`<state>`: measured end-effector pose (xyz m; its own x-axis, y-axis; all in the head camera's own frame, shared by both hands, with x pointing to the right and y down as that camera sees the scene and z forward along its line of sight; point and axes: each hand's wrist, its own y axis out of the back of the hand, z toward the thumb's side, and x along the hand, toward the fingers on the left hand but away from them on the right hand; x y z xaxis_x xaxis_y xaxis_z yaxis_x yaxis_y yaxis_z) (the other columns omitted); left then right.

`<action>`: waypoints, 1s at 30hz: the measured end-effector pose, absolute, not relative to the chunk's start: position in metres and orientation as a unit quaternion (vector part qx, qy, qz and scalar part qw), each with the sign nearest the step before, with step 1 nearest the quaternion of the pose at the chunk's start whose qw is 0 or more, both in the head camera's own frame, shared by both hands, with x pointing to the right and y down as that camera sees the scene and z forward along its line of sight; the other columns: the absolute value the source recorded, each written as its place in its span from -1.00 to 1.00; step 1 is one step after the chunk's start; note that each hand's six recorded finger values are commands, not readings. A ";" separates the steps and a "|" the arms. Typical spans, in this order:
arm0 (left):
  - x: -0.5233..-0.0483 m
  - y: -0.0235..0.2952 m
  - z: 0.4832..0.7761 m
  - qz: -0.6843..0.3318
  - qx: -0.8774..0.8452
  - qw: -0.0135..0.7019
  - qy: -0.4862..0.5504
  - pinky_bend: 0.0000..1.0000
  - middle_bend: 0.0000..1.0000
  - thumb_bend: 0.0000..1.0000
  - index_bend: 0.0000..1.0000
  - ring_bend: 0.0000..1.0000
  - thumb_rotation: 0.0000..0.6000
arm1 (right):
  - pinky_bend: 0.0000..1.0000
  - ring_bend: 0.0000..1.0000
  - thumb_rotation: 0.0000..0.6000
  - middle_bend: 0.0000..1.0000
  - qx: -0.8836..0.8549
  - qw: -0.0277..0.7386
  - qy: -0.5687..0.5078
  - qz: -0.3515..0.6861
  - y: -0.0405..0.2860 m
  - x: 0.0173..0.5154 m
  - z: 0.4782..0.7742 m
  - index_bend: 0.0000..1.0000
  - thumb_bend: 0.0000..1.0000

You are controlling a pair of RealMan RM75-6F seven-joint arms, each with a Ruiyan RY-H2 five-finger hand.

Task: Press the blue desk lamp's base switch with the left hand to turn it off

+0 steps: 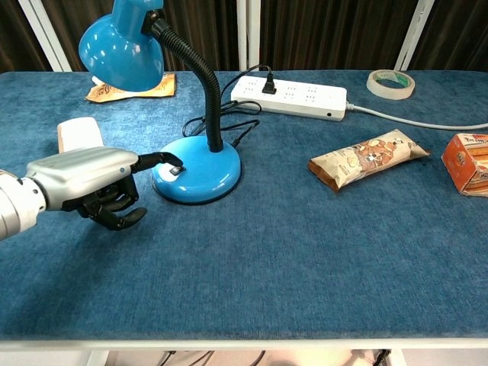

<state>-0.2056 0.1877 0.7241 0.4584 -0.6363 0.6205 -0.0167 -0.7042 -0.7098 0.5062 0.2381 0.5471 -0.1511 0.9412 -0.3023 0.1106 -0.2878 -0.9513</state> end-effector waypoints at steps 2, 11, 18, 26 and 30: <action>-0.208 0.188 0.725 -0.480 -0.789 0.325 0.206 0.80 0.77 -0.05 -0.83 0.68 1.00 | -1.00 -1.00 1.00 -1.00 -0.547 0.353 -0.480 0.588 0.238 0.507 0.548 -1.00 -0.61; -0.206 0.190 0.726 -0.478 -0.790 0.326 0.202 0.80 0.77 -0.05 -0.83 0.68 1.00 | -1.00 -1.00 1.00 -1.00 -0.547 0.354 -0.479 0.588 0.237 0.505 0.548 -1.00 -0.60; -0.205 0.192 0.729 -0.479 -0.790 0.330 0.193 0.80 0.77 -0.05 -0.81 0.68 1.00 | -1.00 -1.00 1.00 -1.00 -0.548 0.351 -0.477 0.591 0.237 0.506 0.550 -1.00 -0.60; -0.200 0.192 0.735 -0.484 -0.782 0.350 0.177 0.80 0.77 -0.05 -0.80 0.68 1.00 | -1.00 -1.00 1.00 -1.00 -0.551 0.348 -0.477 0.590 0.239 0.506 0.550 -1.00 -0.59; -0.197 0.189 0.734 -0.483 -0.780 0.354 0.182 0.80 0.77 -0.05 -0.80 0.68 1.00 | -1.00 -1.00 1.00 -1.00 -0.552 0.346 -0.477 0.590 0.239 0.508 0.551 -1.00 -0.59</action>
<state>-0.1972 0.1893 0.7337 0.4679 -0.6249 0.6249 0.0583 -0.6838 -0.7274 0.5075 0.2393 0.5505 -0.1521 0.9348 -0.3209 0.1176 -0.3052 -0.9450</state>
